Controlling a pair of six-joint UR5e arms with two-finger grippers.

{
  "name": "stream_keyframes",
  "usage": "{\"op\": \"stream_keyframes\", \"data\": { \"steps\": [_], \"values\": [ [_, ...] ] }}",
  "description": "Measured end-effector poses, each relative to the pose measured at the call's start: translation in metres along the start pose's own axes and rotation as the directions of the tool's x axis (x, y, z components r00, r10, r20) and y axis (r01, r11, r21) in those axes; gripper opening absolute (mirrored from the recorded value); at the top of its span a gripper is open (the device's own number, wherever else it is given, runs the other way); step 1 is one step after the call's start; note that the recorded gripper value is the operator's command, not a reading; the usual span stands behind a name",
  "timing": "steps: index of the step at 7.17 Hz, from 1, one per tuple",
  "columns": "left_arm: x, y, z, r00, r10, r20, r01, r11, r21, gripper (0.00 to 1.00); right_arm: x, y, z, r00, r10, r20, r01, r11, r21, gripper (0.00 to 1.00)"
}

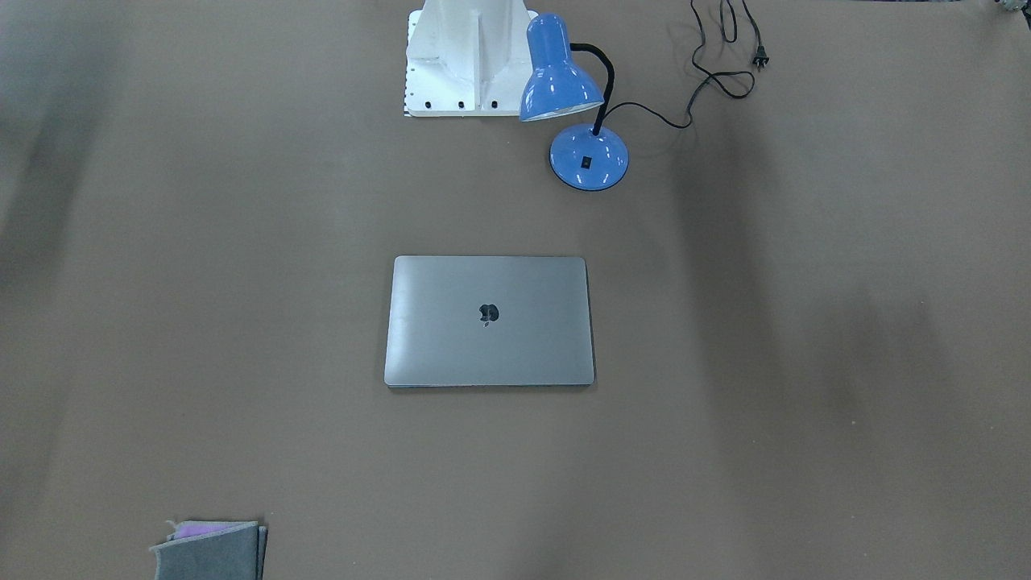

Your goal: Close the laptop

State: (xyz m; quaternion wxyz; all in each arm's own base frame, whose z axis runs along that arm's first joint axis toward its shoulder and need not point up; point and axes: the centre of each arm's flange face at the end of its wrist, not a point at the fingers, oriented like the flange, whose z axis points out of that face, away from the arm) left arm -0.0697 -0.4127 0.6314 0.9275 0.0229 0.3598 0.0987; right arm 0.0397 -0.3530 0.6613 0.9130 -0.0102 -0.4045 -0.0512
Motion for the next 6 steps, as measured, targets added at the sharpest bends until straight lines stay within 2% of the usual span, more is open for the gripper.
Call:
{"op": "stream_keyframes", "data": {
  "steps": [6],
  "values": [
    [0.0079,-0.0035,-0.0093,1.000,0.018,0.005,-0.018,1.000,0.019,0.98,-0.0004,0.0001,0.0004,1.000,-0.005,-0.005,0.005,1.000,0.000,1.00]
  ]
}}
